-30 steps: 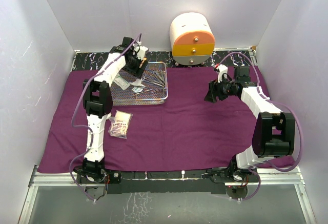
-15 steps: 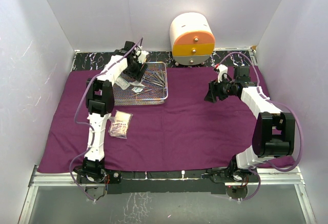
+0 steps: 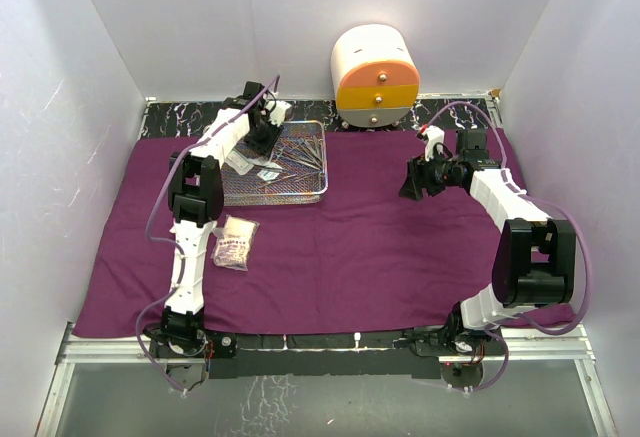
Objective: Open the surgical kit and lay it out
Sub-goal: Pick up the medical item from the container.
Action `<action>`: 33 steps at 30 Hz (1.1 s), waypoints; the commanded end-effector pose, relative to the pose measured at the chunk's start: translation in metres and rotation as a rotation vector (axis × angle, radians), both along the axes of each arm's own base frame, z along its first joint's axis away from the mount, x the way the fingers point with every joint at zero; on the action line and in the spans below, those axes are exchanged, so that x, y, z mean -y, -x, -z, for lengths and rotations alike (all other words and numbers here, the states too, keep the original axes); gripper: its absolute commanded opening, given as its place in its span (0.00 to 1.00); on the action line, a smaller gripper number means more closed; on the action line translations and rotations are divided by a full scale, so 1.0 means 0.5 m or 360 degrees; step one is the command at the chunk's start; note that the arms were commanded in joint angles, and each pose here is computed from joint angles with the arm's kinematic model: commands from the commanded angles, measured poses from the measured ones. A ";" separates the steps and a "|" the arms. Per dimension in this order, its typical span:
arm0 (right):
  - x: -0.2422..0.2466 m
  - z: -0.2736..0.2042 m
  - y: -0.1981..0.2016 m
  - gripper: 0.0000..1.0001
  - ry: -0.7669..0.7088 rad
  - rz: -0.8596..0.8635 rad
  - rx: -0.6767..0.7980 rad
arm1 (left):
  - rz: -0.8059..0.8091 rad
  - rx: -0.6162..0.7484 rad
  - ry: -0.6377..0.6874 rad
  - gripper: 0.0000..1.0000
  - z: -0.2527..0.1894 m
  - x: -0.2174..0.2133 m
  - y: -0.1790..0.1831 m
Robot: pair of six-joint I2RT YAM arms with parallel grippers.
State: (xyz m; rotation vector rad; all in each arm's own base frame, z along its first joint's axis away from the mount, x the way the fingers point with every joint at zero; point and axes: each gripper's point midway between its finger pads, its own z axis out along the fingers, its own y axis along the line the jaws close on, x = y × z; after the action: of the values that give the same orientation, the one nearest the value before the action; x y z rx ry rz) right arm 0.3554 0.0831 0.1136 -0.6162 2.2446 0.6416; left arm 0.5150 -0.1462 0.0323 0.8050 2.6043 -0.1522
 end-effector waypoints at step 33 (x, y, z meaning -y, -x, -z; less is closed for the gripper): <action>0.011 -0.043 -0.023 0.61 0.0043 0.0002 0.0151 | 0.0019 0.0297 -0.0148 0.00 -0.285 -0.087 0.160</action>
State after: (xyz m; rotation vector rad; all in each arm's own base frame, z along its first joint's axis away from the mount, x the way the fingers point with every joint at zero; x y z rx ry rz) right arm 0.3565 0.0800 0.1119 -0.6258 2.2481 0.6149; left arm 0.4766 -0.1256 0.1416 0.8173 2.4539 -0.0493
